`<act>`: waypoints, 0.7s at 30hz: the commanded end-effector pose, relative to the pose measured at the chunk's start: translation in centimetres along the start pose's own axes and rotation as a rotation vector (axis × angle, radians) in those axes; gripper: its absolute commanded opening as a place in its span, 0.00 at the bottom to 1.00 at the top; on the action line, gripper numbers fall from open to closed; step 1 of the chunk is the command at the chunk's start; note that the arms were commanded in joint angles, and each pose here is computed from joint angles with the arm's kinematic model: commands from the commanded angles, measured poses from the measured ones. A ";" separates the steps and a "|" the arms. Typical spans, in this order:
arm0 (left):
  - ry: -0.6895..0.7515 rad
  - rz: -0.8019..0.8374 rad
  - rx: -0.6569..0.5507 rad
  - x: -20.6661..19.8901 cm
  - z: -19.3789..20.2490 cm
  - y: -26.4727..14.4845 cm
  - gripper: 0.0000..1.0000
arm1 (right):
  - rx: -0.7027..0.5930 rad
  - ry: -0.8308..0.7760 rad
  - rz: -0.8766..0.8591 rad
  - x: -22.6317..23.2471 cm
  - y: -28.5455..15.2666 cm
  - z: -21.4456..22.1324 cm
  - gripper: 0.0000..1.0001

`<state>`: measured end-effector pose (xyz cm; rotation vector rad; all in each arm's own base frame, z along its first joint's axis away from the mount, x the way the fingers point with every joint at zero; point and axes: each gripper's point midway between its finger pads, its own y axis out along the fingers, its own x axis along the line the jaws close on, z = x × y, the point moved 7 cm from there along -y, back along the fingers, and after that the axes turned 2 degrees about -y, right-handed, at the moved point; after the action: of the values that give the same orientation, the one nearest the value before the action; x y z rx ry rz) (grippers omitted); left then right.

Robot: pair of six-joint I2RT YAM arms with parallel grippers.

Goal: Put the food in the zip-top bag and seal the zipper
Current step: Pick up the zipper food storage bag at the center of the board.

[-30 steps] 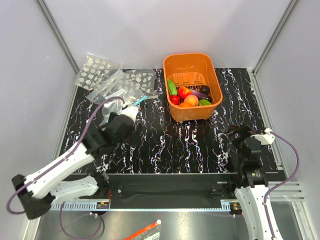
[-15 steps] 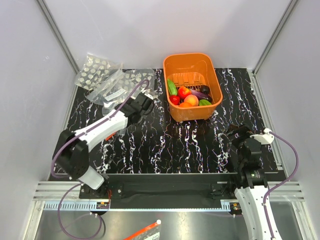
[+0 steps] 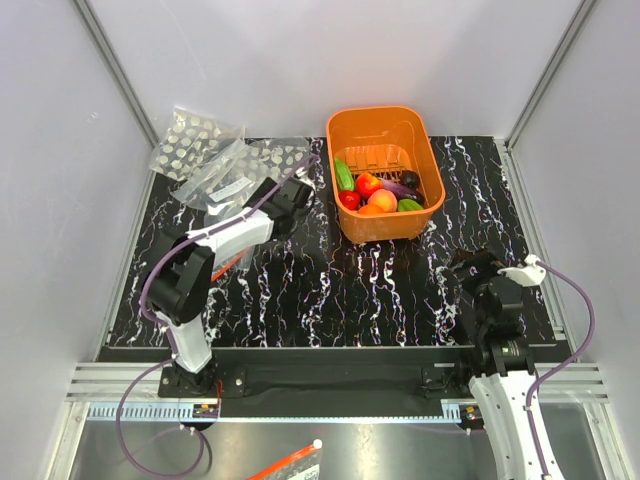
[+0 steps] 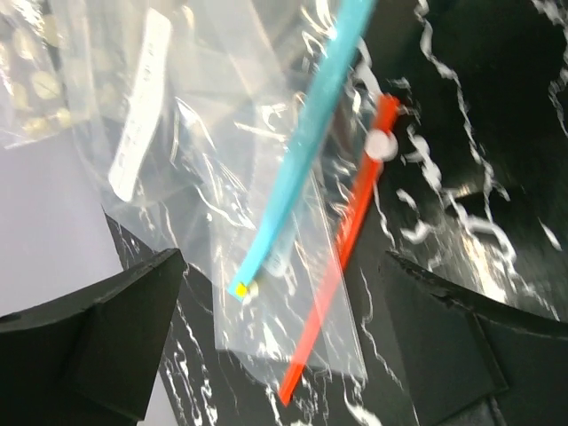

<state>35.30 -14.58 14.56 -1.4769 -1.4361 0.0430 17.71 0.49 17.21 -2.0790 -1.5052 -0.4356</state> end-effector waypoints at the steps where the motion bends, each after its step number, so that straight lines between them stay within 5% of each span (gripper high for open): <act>1: -0.026 -0.104 -0.102 1.0 -1.8 1.1 0.99 | -0.007 -0.011 -0.039 0.5 0.2 -0.1 1.00; 21: 0.022 -0.130 -0.054 1.5 0.1 5.8 0.56 | 0.007 -0.013 -0.038 0.5 0.5 0.2 1.00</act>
<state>38.65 -11.47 10.80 -1.4017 -1.4561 -0.0640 17.95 0.73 16.96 -2.0590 -1.5234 -0.4157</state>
